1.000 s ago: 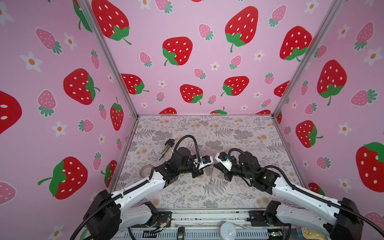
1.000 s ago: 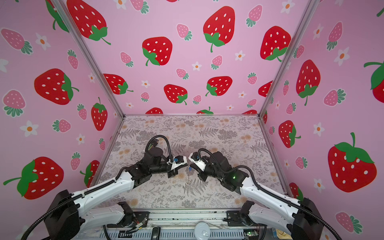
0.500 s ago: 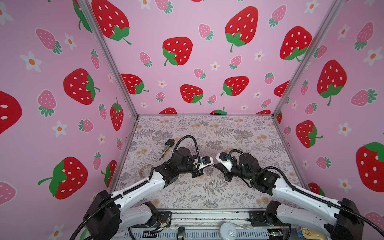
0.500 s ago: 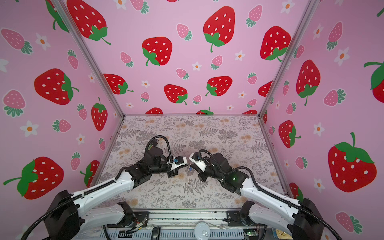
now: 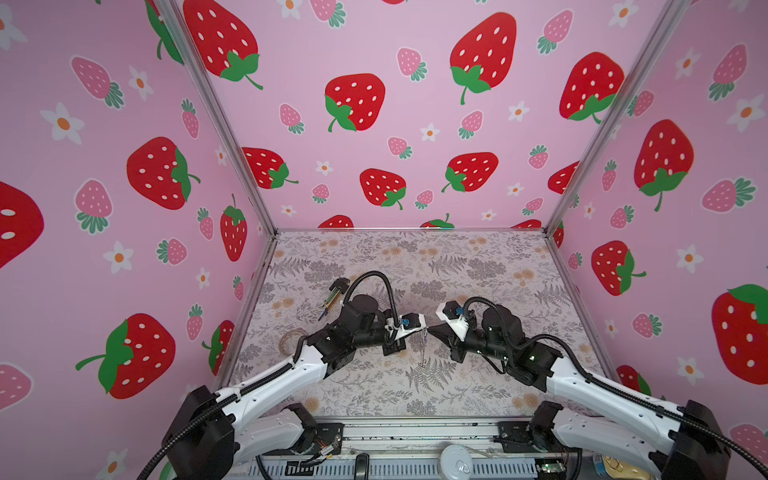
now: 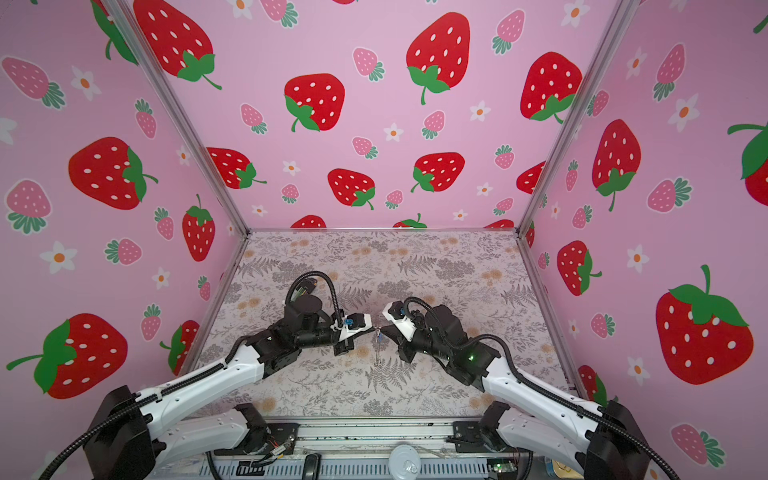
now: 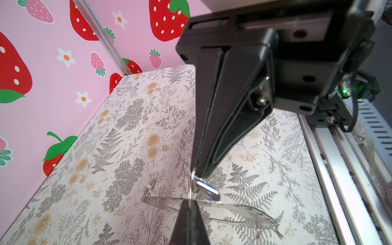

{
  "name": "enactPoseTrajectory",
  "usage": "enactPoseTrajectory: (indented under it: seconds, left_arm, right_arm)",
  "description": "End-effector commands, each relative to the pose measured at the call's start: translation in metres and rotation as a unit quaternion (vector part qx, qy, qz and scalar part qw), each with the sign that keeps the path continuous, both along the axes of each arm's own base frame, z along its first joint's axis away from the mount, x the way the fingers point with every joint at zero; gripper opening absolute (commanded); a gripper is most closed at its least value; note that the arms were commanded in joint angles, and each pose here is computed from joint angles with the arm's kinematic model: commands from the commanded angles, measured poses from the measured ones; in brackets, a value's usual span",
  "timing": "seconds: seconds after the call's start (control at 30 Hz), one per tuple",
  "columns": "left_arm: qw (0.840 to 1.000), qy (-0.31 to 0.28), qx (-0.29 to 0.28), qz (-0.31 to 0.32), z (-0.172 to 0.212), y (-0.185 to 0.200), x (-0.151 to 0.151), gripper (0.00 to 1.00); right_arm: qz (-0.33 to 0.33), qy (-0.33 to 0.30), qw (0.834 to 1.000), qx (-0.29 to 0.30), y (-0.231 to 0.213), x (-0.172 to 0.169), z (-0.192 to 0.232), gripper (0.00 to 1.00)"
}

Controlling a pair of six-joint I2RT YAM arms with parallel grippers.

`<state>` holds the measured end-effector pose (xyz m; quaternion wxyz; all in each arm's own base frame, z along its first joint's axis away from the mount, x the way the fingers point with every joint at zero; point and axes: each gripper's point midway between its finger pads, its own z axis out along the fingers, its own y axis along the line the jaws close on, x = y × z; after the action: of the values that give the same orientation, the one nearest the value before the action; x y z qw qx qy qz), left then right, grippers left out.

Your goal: Put the keys on the keyring

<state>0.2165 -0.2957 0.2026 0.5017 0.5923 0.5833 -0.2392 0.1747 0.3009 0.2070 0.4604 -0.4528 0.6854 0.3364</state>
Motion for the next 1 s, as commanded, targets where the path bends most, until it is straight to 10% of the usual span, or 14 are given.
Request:
enactPoseTrajectory:
  seconds: [0.0,0.97]
  left_arm:
    - [0.998,-0.043,-0.033,-0.025,0.024,-0.003,-0.006,0.00]
    - [0.996,-0.086,-0.023,0.027,0.023,0.003,0.007,0.00]
  right_arm:
    - [-0.019,0.034,0.999,-0.018,-0.010,0.005,-0.020,0.00]
    - [0.020,0.082,0.996,0.029,0.009,0.002,-0.002,0.00]
